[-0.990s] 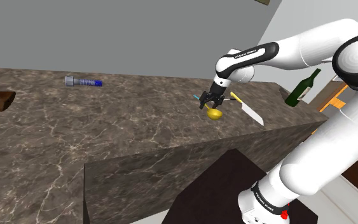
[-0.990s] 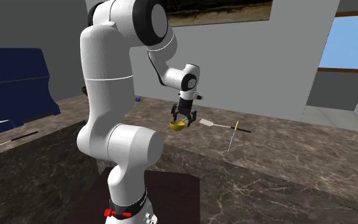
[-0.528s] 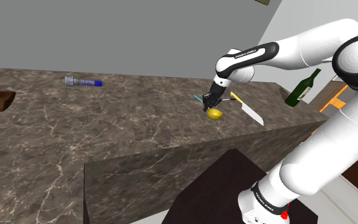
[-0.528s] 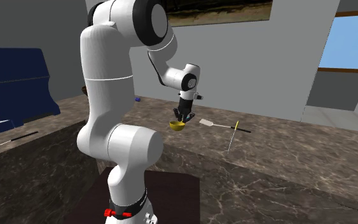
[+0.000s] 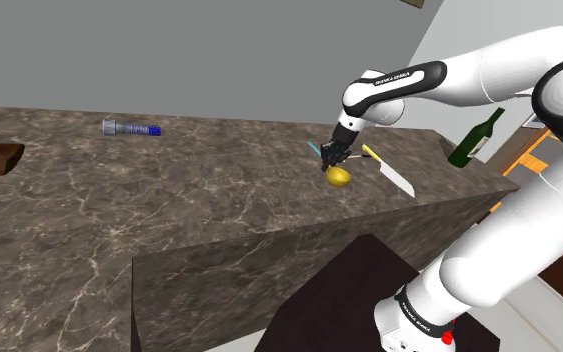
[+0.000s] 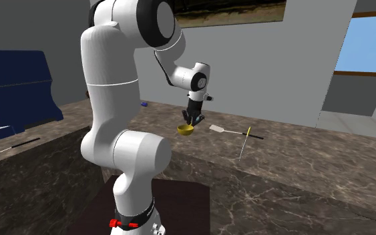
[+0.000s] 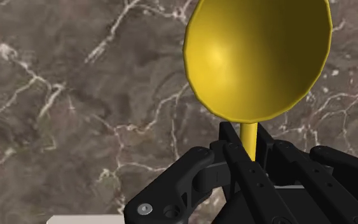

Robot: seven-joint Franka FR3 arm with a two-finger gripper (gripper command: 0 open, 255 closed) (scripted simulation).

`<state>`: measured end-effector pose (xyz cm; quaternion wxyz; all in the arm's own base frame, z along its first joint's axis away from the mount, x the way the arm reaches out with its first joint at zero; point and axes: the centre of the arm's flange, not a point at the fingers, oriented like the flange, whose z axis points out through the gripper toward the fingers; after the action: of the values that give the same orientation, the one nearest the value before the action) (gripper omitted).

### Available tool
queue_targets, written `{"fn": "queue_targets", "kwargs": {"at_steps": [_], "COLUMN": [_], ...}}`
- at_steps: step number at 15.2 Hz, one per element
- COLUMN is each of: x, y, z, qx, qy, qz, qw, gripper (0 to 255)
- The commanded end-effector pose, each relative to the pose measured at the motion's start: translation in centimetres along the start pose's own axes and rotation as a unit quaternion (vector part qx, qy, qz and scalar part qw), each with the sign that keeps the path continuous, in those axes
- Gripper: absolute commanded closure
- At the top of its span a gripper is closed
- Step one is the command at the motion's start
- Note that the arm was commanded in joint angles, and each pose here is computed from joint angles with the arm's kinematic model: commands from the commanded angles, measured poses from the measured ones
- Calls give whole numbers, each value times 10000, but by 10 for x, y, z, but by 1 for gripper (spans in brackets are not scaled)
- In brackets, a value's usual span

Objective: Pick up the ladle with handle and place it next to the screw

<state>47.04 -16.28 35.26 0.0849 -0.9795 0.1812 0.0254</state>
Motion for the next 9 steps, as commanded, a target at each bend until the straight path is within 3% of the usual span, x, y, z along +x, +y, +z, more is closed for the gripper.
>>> {"fn": "queue_targets", "kwargs": {"at_steps": [1, 9], "x": [-1, -4], "y": [-1, -8], "z": [-11, -52], "qx": [0, 0], "qy": [-2, -2], "qz": [1, 1], "qw": [10000, 10000], "gripper": [255, 255]}}
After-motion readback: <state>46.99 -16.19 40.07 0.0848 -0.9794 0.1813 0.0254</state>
